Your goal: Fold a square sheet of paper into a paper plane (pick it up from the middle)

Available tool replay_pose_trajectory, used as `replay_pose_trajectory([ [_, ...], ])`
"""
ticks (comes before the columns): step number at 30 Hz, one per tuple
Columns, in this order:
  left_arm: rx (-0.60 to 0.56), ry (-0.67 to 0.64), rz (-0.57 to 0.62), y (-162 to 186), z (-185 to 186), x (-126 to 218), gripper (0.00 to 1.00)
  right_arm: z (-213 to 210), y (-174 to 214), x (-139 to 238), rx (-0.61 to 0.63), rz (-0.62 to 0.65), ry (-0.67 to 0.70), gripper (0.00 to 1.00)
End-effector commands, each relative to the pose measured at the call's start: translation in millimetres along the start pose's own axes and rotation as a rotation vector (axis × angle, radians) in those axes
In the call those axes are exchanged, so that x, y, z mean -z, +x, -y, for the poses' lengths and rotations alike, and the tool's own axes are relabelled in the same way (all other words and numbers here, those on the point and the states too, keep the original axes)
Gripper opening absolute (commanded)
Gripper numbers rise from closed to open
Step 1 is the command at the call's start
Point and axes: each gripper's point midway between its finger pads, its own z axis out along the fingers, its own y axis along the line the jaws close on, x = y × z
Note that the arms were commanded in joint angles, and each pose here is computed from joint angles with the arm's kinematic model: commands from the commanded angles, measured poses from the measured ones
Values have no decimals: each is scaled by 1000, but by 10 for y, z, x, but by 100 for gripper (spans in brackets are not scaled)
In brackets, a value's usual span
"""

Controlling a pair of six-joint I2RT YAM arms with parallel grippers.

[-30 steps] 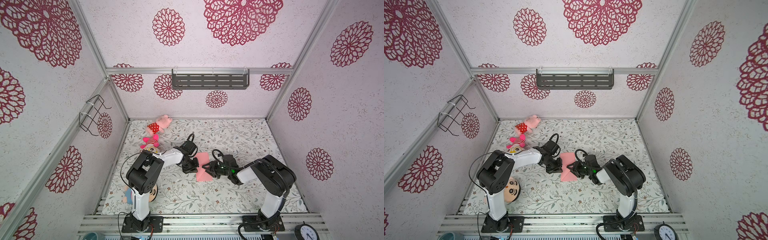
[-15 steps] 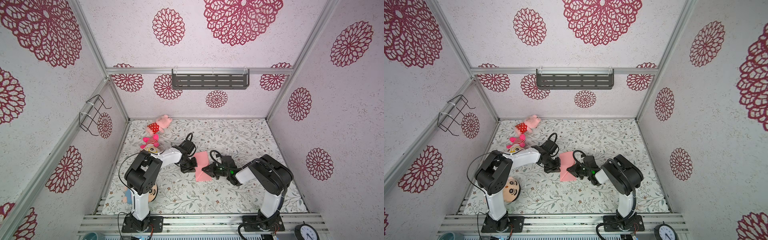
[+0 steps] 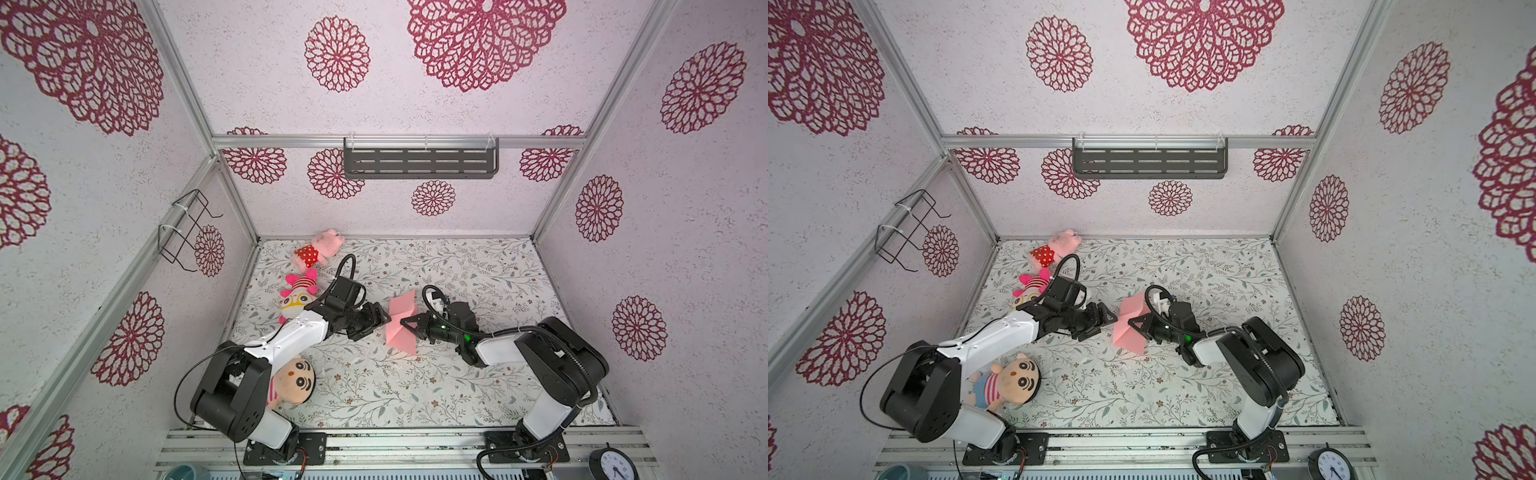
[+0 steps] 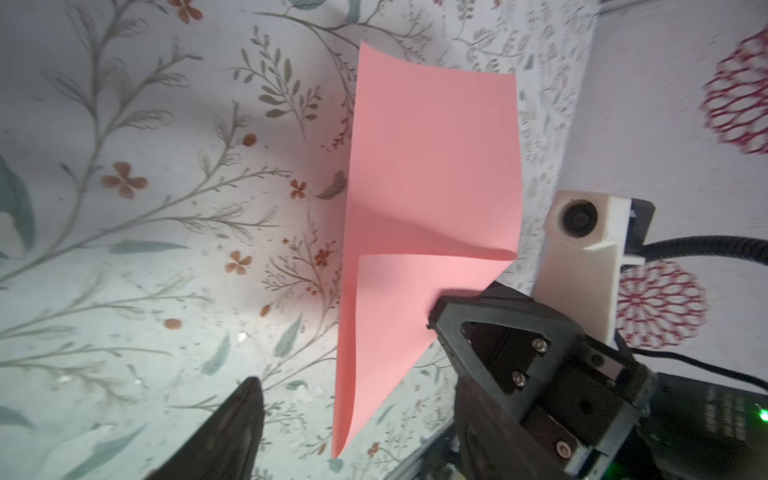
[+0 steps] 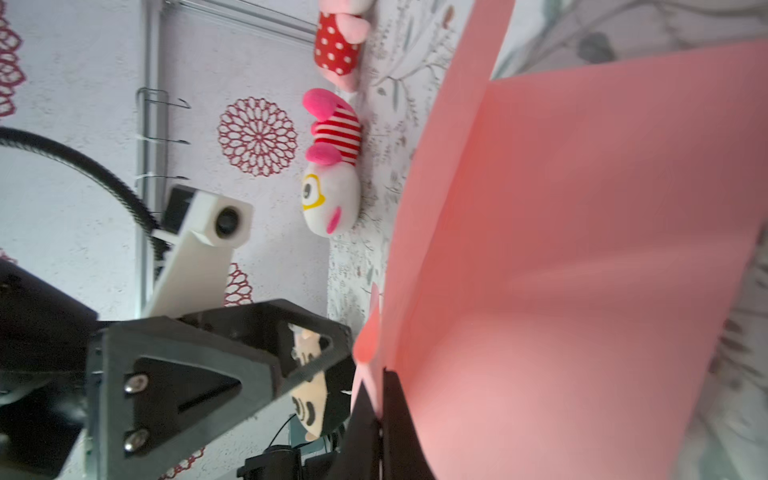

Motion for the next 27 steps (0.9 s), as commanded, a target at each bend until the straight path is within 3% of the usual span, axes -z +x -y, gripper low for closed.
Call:
replay_pose_trajectory([
  [1,13,214,42,-54,381,110,85,-544,-189,61,82,31,-140,6],
  [4,35,307,47,-43,527,168,88,-724,-254,96,88,35,-177,6],
  [10,18,422,52,-35,760,229,83,-856,-372,126,52,42,-200,7],
  [17,1,446,59,-57,818,242,61,-879,-390,130,27,38,-203,7],
  [21,-10,458,51,-48,838,239,44,-873,-404,142,21,39,-201,7],
  [27,-12,448,50,-44,828,235,29,-852,-395,159,18,40,-190,7],
])
